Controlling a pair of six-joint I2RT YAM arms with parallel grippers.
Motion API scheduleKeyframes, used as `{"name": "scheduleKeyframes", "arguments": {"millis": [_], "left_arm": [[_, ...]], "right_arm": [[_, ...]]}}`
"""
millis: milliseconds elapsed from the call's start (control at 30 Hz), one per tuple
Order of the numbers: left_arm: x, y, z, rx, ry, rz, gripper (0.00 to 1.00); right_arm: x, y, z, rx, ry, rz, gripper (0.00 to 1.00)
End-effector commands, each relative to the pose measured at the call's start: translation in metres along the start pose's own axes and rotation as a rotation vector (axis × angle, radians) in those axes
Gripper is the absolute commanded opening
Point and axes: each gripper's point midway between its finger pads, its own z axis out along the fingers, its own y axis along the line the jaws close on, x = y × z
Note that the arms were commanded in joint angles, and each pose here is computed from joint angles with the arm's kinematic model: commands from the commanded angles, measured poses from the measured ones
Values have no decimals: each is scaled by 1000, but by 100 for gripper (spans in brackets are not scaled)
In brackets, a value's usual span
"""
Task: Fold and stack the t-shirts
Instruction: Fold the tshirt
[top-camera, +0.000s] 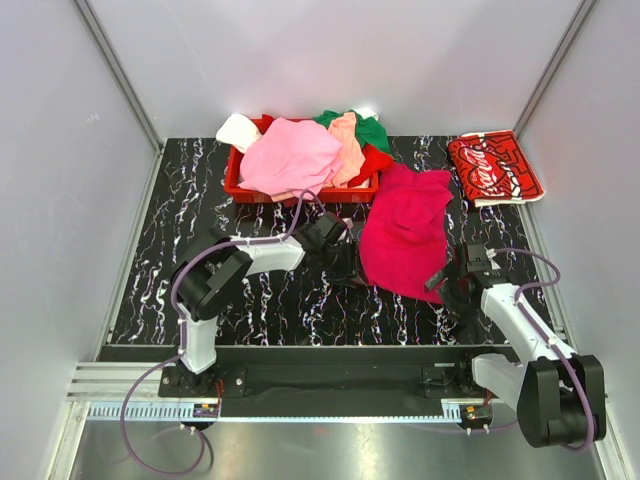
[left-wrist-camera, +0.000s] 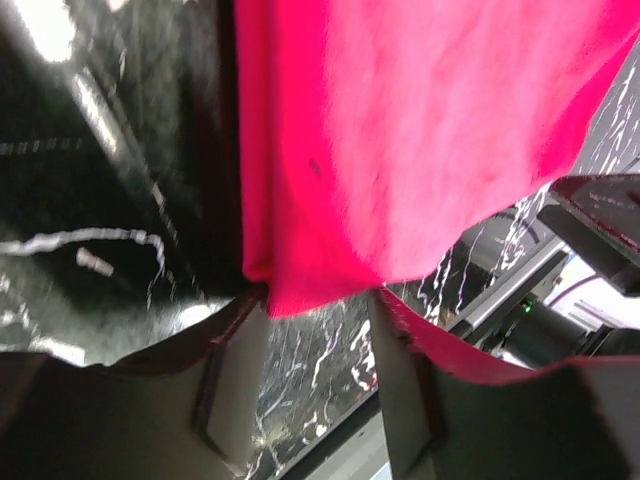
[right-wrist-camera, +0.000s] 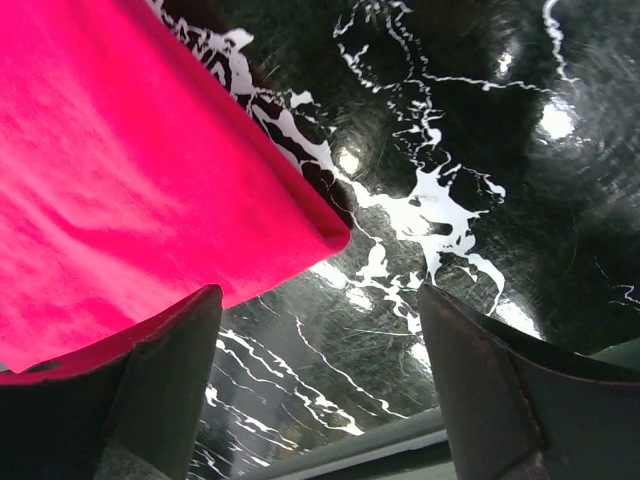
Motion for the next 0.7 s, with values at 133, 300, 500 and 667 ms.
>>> {"name": "scheduleKeyframes", "arguments": {"millis": [133, 300, 500, 667], "left_arm": [[-19, 10, 17, -48, -71, 32, 40], [-22, 8, 16, -47, -81, 61, 26], [-23, 6, 6, -57, -94, 108, 0], [-23, 12, -3, -96, -97, 148, 0]], "right_arm": [[-13, -1, 2, 12, -74, 85, 78], [-14, -1, 15, 32, -72, 86, 67], [-14, -6, 21, 47, -85, 90, 35], [-18, -3, 17, 35, -101, 85, 0]]}}
